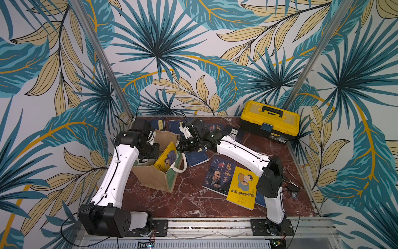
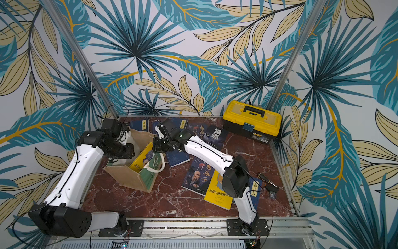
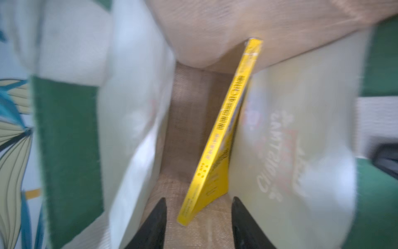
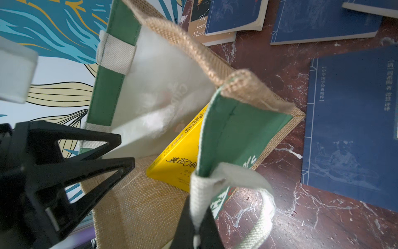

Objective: Put the books into the canvas bag
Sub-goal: Place the book in the canvas bag, then pick up the book from the center of the board, then place the book in the canvas bag.

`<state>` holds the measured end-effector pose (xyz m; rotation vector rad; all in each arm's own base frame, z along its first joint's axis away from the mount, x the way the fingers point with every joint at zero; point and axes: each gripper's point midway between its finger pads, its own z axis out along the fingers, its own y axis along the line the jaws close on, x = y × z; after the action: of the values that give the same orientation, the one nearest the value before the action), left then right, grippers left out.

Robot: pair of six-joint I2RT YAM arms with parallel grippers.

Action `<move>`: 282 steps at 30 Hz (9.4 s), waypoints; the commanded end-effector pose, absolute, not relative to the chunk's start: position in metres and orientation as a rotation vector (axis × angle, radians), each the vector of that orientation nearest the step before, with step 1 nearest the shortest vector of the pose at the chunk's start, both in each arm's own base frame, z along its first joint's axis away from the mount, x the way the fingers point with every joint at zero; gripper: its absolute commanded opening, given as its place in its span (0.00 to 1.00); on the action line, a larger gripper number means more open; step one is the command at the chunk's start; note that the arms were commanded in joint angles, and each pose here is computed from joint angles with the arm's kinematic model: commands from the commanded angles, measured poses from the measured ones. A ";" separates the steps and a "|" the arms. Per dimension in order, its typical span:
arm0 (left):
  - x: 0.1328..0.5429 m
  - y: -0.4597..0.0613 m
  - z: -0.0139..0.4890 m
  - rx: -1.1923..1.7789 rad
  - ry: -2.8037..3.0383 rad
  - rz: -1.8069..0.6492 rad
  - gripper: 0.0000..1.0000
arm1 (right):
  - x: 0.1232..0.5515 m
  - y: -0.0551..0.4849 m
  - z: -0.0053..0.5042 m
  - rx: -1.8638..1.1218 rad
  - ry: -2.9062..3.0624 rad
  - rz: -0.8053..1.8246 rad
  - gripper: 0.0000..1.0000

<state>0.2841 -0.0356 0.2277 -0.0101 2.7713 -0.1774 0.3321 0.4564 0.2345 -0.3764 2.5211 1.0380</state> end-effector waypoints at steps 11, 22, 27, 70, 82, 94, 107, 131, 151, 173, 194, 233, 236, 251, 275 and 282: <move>0.321 -0.059 0.175 -0.091 2.794 -0.210 0.33 | 0.334 0.471 0.245 -0.431 2.480 1.100 0.00; 0.310 -0.009 0.081 -0.445 2.943 -0.008 0.41 | 0.341 0.477 0.251 -0.402 2.447 1.138 0.00; 0.309 0.003 0.090 -0.479 2.907 0.004 0.48 | 0.343 0.481 0.250 -0.406 2.447 1.146 0.00; 0.262 -0.262 0.265 0.353 2.525 -0.426 0.54 | 0.276 0.190 0.173 0.199 2.569 0.490 0.61; 0.253 -0.349 0.139 0.429 2.662 -0.625 0.65 | 0.230 0.162 0.084 0.388 2.670 0.517 0.50; 0.261 -0.337 0.074 0.283 2.811 -0.724 0.67 | 0.239 0.174 0.047 0.364 2.793 0.432 0.53; 0.259 -0.319 0.034 0.145 2.873 -0.850 0.67 | 0.240 0.178 0.025 0.332 2.844 0.400 0.49; 0.242 -0.373 0.139 0.296 2.591 -1.589 0.43 | 0.232 0.185 -0.002 0.307 2.944 0.404 0.46; 0.244 -0.338 0.164 0.357 2.654 -1.208 0.00 | 0.253 0.182 0.096 0.190 2.681 0.489 0.54; 0.221 -0.210 0.429 0.467 1.909 -0.752 0.00 | 0.289 0.246 0.332 -0.023 1.950 1.118 0.79; 0.193 -0.037 0.468 0.146 1.787 -0.009 0.00 | 0.330 0.433 0.280 -0.233 2.294 0.990 0.67; 0.219 -0.069 0.317 0.192 2.428 -0.067 0.00 | 0.331 0.449 0.221 -0.321 2.484 0.788 0.35; 0.219 -0.068 0.312 0.173 2.447 -0.064 0.00 | 0.329 0.451 0.213 -0.330 2.522 0.781 0.36; 0.224 -0.065 0.287 0.144 2.559 -0.045 0.00 | 0.333 0.449 0.218 -0.326 2.501 0.759 0.06; 0.258 -0.094 0.223 0.116 2.772 -0.492 0.00 | 0.336 0.456 0.227 -0.320 2.463 0.809 0.00; 0.265 -0.088 0.190 0.016 2.777 -0.692 0.00 | 0.336 0.456 0.224 -0.324 2.455 0.813 0.00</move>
<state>0.2571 -0.0774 0.1930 -0.0124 2.8414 -0.5307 0.3356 0.4573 0.2334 -0.3194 2.4458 0.8366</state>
